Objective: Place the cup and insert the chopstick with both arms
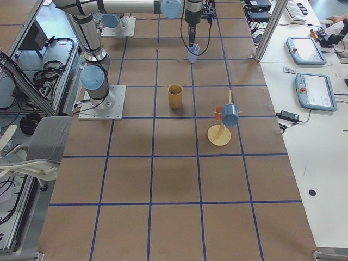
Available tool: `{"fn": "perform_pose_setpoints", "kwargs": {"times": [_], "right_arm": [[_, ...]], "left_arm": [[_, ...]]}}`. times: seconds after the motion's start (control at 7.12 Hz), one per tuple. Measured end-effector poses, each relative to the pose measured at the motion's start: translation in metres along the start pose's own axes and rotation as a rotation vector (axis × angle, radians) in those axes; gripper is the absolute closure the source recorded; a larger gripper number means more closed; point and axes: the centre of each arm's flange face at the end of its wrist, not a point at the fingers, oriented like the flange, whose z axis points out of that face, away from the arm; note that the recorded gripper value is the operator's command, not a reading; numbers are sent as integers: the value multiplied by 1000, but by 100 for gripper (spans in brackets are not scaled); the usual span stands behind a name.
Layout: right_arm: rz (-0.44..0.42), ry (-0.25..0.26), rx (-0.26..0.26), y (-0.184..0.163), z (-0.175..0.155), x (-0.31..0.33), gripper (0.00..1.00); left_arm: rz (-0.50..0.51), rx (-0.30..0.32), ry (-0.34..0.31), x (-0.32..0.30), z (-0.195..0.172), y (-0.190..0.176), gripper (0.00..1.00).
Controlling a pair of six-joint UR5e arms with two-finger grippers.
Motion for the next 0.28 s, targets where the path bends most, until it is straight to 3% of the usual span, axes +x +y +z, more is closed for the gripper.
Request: {"fn": "perform_pose_setpoints", "kwargs": {"times": [0.28], "right_arm": [[2,7,11,-1,-2,2,0]], "left_arm": [[0,1,0,0,-1,0,0]]}}
